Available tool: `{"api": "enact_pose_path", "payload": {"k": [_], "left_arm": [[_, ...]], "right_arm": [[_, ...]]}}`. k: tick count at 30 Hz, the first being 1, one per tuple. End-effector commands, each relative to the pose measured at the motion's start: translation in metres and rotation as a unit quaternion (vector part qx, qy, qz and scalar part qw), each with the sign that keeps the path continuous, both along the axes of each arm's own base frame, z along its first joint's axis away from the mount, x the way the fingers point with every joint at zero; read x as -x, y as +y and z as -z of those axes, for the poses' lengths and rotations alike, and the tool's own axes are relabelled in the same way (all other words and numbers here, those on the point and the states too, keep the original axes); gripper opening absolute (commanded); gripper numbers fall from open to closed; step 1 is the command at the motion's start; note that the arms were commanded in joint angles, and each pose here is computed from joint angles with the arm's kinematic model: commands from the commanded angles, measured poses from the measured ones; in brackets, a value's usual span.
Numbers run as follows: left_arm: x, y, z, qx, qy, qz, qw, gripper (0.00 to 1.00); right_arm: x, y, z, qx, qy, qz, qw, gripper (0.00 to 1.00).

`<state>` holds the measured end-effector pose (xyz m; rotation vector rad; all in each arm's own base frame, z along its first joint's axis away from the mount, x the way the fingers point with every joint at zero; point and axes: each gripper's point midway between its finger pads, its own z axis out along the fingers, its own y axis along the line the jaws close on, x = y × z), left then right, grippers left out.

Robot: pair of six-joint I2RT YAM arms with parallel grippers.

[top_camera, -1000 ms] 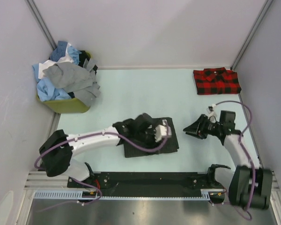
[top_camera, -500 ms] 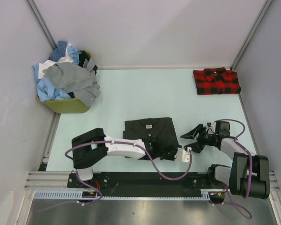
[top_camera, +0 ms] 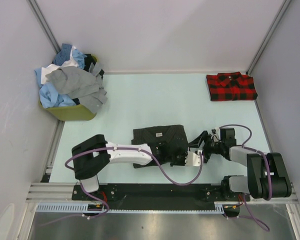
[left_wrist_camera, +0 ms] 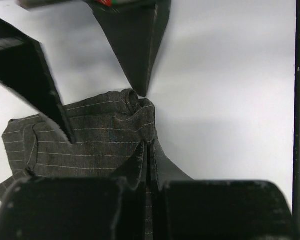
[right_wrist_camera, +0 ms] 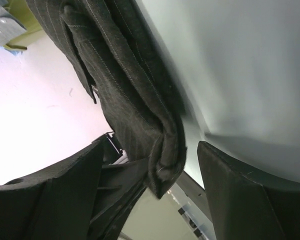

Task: Fold and stack the long sleeve shirts
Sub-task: Neatly place the folded shirt to the corner

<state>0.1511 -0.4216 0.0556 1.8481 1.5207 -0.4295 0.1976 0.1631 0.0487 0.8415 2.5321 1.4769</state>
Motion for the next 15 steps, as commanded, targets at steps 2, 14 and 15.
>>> {"api": "enact_pose_path", "payload": {"k": [2, 14, 15], "left_arm": [[-0.006, -0.019, -0.056, 0.073, 0.007, -0.008, 0.997, 0.00], [-0.005, -0.019, -0.068, 0.084, 0.016, -0.006, 0.996, 0.00], [-0.005, -0.018, -0.068, 0.084, 0.015, -0.005, 0.996, 0.00]], "right_arm": [[-0.012, 0.007, -0.002, -0.002, -0.017, -0.005, 1.000, 0.82], [-0.072, 0.019, -0.001, 0.006, -0.100, 0.038, 0.994, 0.63], [-0.076, 0.020, 0.006, 0.012, -0.094, 0.041, 0.995, 0.63]]}}
